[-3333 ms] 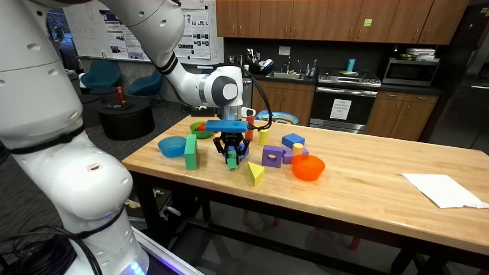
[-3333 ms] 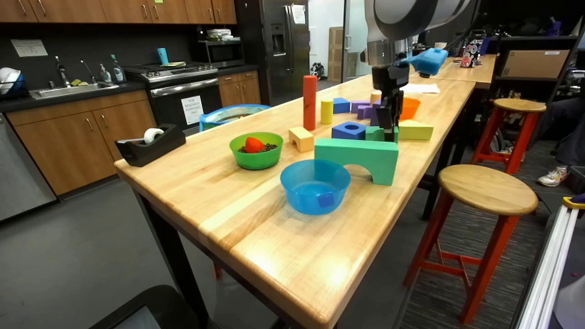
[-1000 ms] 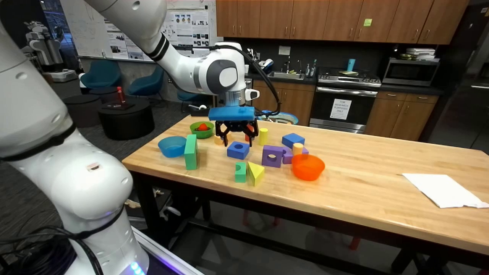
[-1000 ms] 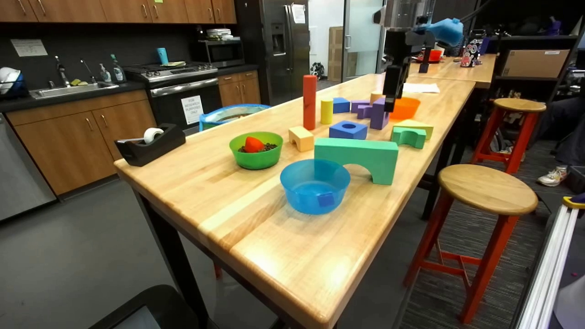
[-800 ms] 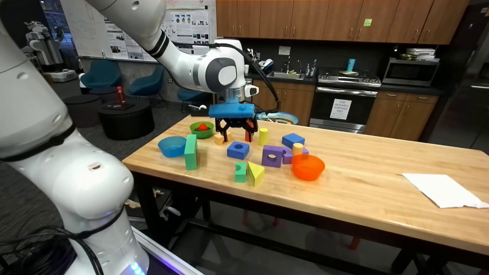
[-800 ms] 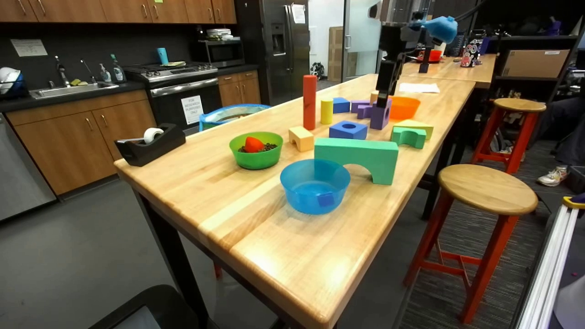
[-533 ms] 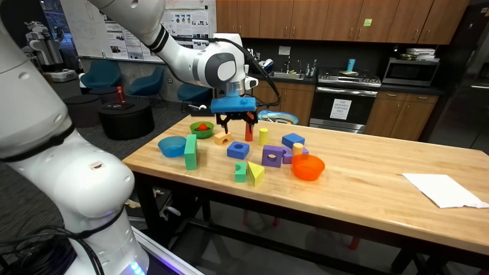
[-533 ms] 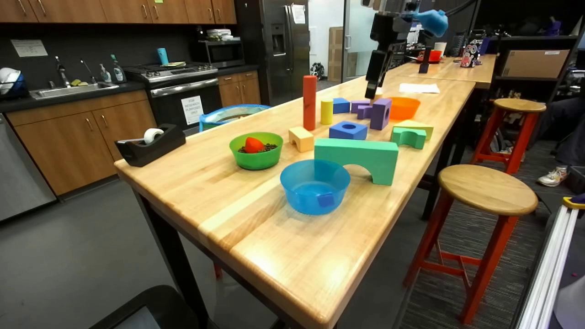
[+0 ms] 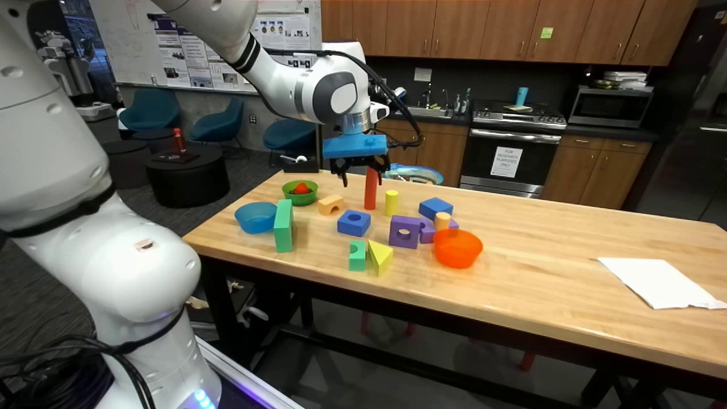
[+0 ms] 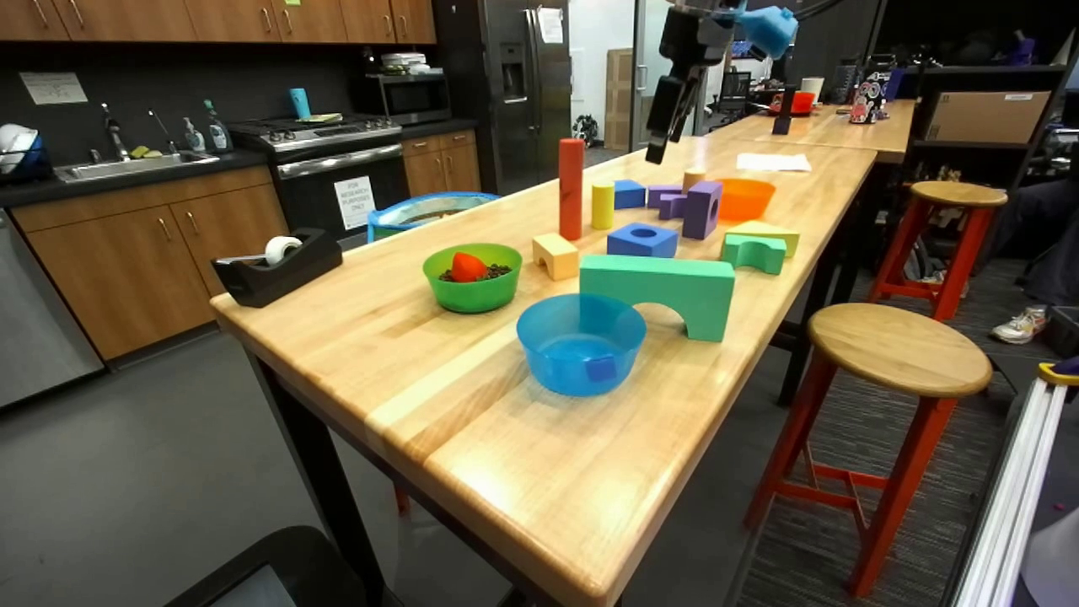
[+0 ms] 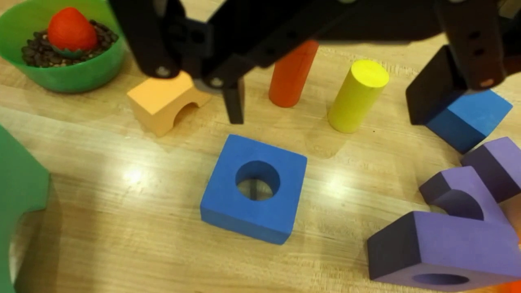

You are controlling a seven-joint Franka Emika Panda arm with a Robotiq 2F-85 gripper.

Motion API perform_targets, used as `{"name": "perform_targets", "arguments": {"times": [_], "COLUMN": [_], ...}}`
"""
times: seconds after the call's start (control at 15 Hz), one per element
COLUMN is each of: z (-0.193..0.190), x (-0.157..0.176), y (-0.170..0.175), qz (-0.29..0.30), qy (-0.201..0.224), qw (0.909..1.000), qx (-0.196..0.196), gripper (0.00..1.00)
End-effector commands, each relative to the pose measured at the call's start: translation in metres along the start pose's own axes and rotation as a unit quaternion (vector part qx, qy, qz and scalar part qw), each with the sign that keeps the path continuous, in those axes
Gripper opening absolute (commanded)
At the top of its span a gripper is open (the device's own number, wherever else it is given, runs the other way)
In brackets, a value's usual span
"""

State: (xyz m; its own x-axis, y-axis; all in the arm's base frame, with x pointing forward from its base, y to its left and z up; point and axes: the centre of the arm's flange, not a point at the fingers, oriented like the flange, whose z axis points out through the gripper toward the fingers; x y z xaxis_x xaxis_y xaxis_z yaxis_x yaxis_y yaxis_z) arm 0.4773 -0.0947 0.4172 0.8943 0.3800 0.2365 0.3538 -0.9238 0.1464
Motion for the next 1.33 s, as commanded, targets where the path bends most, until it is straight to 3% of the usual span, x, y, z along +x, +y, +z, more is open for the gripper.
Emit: {"name": "perform_targets", "arguments": {"times": [0.0,0.2,0.53,1.27], "z": [0.001,0.001,0.022,0.053], "x": [0.000,0.001,0.015,0.071], "y": [0.000,0.001,0.009,0.021], "qz": [0.000,0.001,-0.004,0.000], "qy": [0.000,0.000,0.043,0.042], "qw": [1.0000,1.0000,0.9989,0.9990], "qx": [0.000,0.000,-0.021,-0.016], "gripper": [1.00,1.00,1.00,1.00]}}
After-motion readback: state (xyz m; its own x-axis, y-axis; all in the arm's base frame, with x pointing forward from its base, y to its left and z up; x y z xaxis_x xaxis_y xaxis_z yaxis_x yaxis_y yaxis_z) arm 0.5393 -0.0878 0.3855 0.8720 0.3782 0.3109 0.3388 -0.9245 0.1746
